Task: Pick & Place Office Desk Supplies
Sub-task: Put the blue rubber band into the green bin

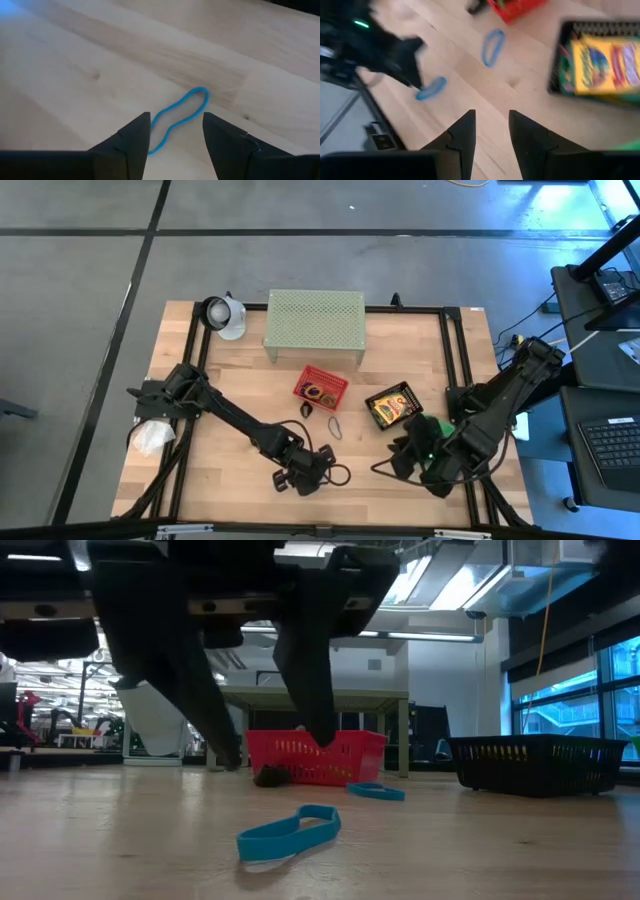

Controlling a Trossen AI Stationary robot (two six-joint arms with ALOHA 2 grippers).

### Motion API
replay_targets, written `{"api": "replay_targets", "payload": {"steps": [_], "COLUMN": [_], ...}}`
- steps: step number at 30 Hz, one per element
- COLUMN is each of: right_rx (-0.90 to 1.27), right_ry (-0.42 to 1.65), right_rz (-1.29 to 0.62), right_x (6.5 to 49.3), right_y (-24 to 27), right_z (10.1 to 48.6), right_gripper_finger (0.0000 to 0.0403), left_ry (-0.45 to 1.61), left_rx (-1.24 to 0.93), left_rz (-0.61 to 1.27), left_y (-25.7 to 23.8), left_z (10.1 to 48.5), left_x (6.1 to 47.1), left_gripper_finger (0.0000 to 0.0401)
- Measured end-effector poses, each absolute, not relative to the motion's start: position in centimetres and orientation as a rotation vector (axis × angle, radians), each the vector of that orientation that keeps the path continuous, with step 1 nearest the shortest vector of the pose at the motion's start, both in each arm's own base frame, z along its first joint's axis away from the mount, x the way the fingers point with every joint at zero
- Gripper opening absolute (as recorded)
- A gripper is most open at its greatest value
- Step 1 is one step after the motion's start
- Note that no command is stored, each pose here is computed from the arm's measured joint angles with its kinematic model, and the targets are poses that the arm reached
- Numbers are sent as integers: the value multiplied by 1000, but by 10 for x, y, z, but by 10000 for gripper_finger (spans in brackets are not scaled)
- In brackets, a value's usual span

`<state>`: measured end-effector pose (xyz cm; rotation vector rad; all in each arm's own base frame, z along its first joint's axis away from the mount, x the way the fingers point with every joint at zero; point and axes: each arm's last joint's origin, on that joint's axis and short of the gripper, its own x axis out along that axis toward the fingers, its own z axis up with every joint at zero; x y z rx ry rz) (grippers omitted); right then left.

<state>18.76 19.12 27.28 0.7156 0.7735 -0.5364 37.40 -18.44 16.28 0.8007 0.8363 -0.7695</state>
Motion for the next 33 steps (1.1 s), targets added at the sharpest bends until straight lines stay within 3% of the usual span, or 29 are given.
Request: {"api": "replay_targets", "payload": {"steps": [6,17,21,28,33], "right_rx": [657,656,663,662,651], "right_ry": [702,670,651,623,618], "right_rz": [-470,-450,-442,-387,-367], "right_x": [193,195,196,200,201], "right_y": [195,197,197,202,203], "right_z": [294,298,299,302,303], "right_gripper_finger": [118,118,118,118,118], "left_ry": [842,870,870,840,858], "left_rx": [839,840,816,824,800], "left_rz": [-807,-839,-862,-883,-851], "left_y": [-185,-195,-196,-202,-203], "left_z": [155,135,134,134,134], "left_x": [375,374,374,373,372], "left_gripper_finger": [174,136,105,10,1]}}
